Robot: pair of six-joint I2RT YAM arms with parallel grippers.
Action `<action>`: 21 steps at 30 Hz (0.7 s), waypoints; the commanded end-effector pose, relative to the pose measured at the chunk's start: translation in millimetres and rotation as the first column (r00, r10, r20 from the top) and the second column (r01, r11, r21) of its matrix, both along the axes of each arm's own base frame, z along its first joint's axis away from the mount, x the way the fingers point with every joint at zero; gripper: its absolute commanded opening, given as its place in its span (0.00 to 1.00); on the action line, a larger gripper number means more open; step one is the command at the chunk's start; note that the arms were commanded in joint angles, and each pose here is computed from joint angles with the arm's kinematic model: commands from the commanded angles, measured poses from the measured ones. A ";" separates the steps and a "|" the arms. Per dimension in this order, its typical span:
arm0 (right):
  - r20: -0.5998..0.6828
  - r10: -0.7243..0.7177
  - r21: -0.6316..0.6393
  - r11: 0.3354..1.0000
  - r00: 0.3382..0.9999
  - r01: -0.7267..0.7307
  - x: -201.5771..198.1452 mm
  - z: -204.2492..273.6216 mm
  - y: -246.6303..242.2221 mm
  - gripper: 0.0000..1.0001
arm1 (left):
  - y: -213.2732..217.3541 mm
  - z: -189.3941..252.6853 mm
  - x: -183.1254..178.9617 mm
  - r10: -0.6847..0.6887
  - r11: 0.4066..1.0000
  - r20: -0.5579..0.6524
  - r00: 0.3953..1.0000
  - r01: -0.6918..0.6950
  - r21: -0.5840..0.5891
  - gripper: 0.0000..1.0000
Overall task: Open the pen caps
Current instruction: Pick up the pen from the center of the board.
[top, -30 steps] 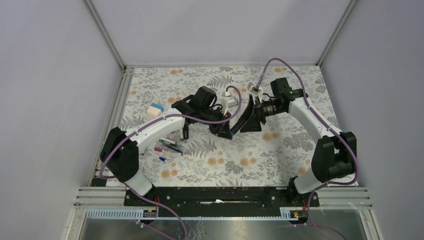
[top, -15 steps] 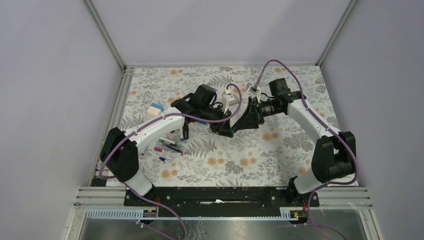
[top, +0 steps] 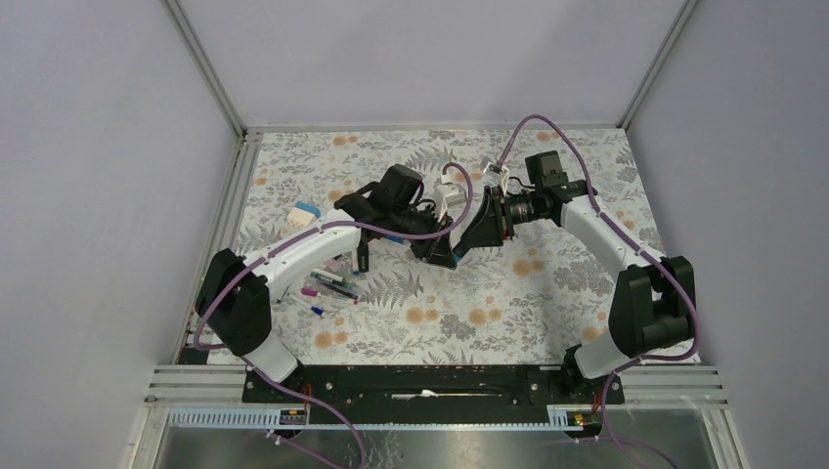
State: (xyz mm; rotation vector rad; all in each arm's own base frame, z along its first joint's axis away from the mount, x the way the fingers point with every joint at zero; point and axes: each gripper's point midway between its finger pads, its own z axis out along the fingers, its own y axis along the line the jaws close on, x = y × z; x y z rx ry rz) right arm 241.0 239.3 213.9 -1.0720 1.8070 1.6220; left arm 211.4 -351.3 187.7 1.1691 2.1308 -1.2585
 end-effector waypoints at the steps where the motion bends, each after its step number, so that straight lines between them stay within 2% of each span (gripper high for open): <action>1: 0.009 0.037 0.058 0.998 0.999 -0.038 -6.9 16.2 4.3 0.37 | -5.1 18.3 0.7 -0.023 0.998 0.045 0.999 0.026 -0.065 0.00; 7: 0.012 0.037 0.057 0.998 0.999 -0.037 -8.1 16.9 3.9 0.04 | -3.9 19.6 2.0 -0.006 0.998 0.055 0.998 0.009 -0.063 0.01; 8: 0.011 0.032 0.052 0.998 0.999 -0.033 -7.4 16.9 3.8 0.00 | -3.5 19.7 2.4 0.001 0.998 0.051 0.999 0.003 -0.063 0.02; 9: 0.011 0.027 0.047 0.999 1.000 -0.027 -6.5 17.9 3.8 0.00 | -3.2 20.4 2.6 0.012 0.998 0.044 0.999 -0.009 -0.065 0.04; 11: 0.020 -0.002 0.018 1.000 1.000 0.002 -1.8 19.4 3.3 0.00 | -0.4 27.0 3.4 0.056 0.994 0.021 0.998 -0.054 -0.098 0.19; 13: 0.003 -0.039 0.010 0.999 0.999 0.039 4.3 25.0 2.2 0.00 | 5.2 35.3 5.4 0.128 0.977 -0.013 0.992 -0.129 -0.173 0.44; 15: -0.052 -0.092 0.038 0.995 0.994 0.094 11.4 32.5 -2.1 0.00 | 13.9 48.6 6.1 0.205 0.935 -0.046 0.978 -0.209 -0.287 0.67; 16: -0.107 -0.131 0.050 0.989 0.986 0.137 14.8 35.2 -6.1 0.00 | 19.2 55.4 8.3 0.253 0.901 -0.060 0.966 -0.258 -0.350 0.81; 17: -0.108 -0.166 0.084 0.981 0.980 0.175 21.1 41.8 -10.2 0.00 | 25.9 61.8 11.5 0.306 0.860 -0.085 0.948 -0.314 -0.402 0.94; 19: -0.171 -0.234 0.136 0.957 0.957 0.258 31.4 53.9 -22.5 0.00 | 39.5 85.5 23.1 0.419 0.731 -0.107 0.902 -0.405 -0.549 0.99; 21: -0.208 -0.286 0.157 0.934 0.935 0.320 40.7 61.8 -31.0 0.00 | 50.6 88.2 27.0 0.478 0.622 -0.194 0.856 -0.487 -0.613 0.99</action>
